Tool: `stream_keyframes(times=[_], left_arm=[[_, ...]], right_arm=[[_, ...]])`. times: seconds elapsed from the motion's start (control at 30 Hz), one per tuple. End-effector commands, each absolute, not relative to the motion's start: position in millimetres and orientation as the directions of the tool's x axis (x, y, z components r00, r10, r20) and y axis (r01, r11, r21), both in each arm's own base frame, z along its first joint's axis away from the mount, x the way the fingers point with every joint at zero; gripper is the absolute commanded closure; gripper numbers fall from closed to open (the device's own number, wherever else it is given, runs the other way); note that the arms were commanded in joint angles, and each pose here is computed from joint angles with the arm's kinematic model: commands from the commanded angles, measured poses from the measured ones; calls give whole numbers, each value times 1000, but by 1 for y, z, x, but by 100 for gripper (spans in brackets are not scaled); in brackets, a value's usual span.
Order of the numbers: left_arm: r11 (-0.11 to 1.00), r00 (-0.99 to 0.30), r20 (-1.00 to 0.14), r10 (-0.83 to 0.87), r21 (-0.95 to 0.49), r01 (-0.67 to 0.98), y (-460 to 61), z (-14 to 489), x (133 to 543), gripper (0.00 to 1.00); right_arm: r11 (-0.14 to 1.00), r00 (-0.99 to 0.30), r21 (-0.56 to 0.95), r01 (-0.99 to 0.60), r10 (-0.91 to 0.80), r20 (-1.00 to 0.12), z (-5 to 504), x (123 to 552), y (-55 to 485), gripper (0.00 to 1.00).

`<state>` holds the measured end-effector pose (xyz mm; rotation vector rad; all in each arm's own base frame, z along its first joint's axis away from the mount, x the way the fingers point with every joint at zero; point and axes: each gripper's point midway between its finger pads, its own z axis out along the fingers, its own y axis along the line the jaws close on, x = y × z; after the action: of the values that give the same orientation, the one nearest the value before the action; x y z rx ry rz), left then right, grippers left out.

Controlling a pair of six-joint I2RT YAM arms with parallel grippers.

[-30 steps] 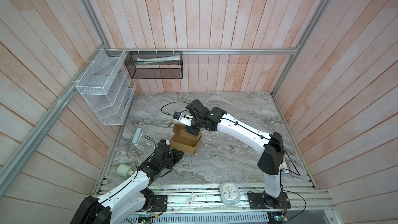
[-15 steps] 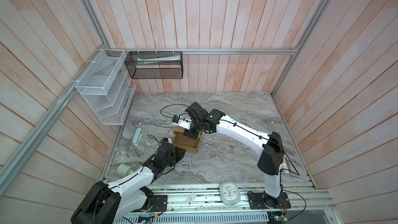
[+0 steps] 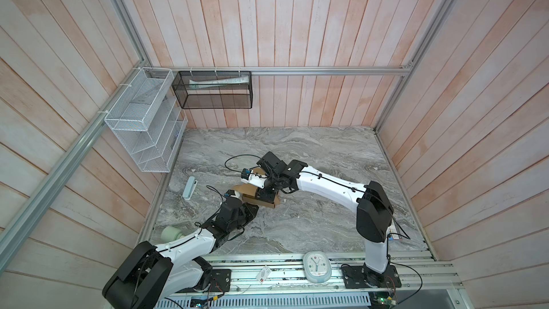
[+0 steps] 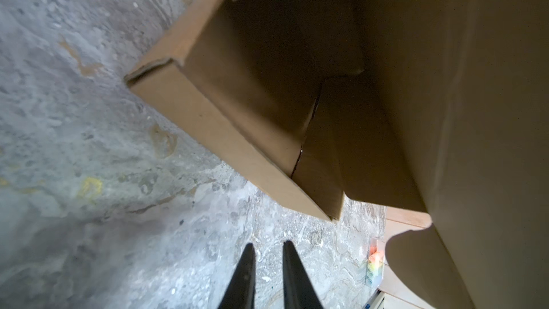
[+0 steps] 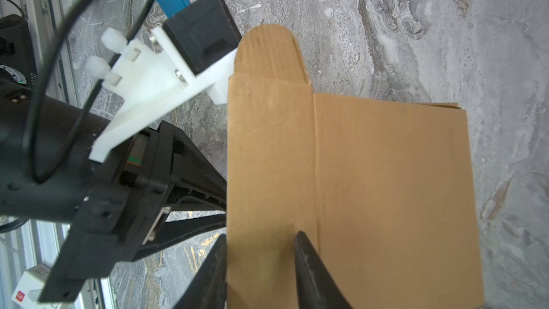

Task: Assemble paper box
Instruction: Close the paper box at the center of the table.

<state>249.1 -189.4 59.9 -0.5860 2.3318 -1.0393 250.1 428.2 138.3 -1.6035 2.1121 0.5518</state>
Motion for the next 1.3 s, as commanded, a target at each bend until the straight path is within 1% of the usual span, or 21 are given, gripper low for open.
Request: stream_keyframes(times=[0.0, 0.3, 0.67, 0.77, 0.9, 1.0, 1.13, 1.27], left_arm=[[609, -761, -279, -586, -771, -187, -184, 56, 244, 79], [619, -743, -280, -608, -753, -222, -165, 56, 223, 79], [653, -683, -362, -634, -724, -222, -140, 80, 219, 79], [676, -680, -392, -620, -706, -210, -137, 88, 221, 79], [707, -669, -435, -602, -680, -194, -134, 99, 225, 79], [729, -656, -470, -590, -659, -185, -130, 107, 228, 79], [760, -631, -520, -576, -625, -179, -123, 119, 232, 79], [791, -600, -573, -558, -586, -176, -113, 134, 236, 78]], right_arm=[[264, -261, 86, -961, -753, -604, 152, 243, 430, 61], [309, -314, 122, -943, -708, -632, 150, 244, 422, 57], [351, -358, 165, -922, -604, -713, 179, 246, 413, 56], [402, -383, 168, -900, -547, -745, 191, 256, 405, 57], [507, -427, 165, -846, -459, -779, 201, 277, 390, 61], [574, -458, 170, -801, -405, -791, 203, 292, 379, 62], [633, -512, 206, -746, -349, -784, 199, 307, 371, 63], [658, -553, 235, -715, -327, -767, 187, 312, 371, 65]])
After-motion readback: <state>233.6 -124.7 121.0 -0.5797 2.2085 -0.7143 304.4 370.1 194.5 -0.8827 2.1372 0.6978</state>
